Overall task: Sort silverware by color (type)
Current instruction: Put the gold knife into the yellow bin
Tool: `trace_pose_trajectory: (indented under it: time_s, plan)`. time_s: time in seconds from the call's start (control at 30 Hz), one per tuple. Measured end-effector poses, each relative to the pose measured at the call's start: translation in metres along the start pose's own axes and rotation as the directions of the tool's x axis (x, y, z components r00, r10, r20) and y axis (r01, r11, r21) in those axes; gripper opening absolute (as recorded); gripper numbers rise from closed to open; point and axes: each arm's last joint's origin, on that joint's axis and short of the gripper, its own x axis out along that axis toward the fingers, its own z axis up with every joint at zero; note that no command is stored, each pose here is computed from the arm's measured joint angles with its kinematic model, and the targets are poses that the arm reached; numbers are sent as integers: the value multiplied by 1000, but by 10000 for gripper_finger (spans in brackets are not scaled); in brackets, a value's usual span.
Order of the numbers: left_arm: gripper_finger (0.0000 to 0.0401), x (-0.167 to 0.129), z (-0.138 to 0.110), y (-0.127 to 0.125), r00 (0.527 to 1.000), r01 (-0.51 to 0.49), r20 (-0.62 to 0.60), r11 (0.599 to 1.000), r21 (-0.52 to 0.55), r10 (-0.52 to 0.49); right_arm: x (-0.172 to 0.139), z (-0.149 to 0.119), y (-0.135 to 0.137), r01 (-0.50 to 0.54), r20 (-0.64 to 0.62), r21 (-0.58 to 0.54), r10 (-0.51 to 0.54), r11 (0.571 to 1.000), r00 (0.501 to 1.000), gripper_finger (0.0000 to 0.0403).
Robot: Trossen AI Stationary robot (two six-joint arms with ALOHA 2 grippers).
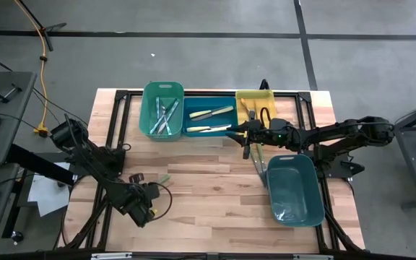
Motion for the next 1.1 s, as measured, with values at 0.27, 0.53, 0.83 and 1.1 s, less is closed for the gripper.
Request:
trace_pose_trajectory:
  time_s: [0.27,0.53,0.83,1.1]
  plan:
    - [131,13,-5,5,1000,13,-13,1000,14,-13,0,0,0,0,0,0,0,1000,1000,99]
    - [131,22,-5,9,998,42,-40,999,14,-42,0,0,0,0,0,0,0,1000,1000,99]
    - [56,25,5,12,990,89,-112,996,-7,-90,0,0,0,0,0,0,0,1000,1000,99]
    - [15,28,12,16,986,91,-135,996,-26,-94,0,0,0,0,0,0,0,1000,1000,99]
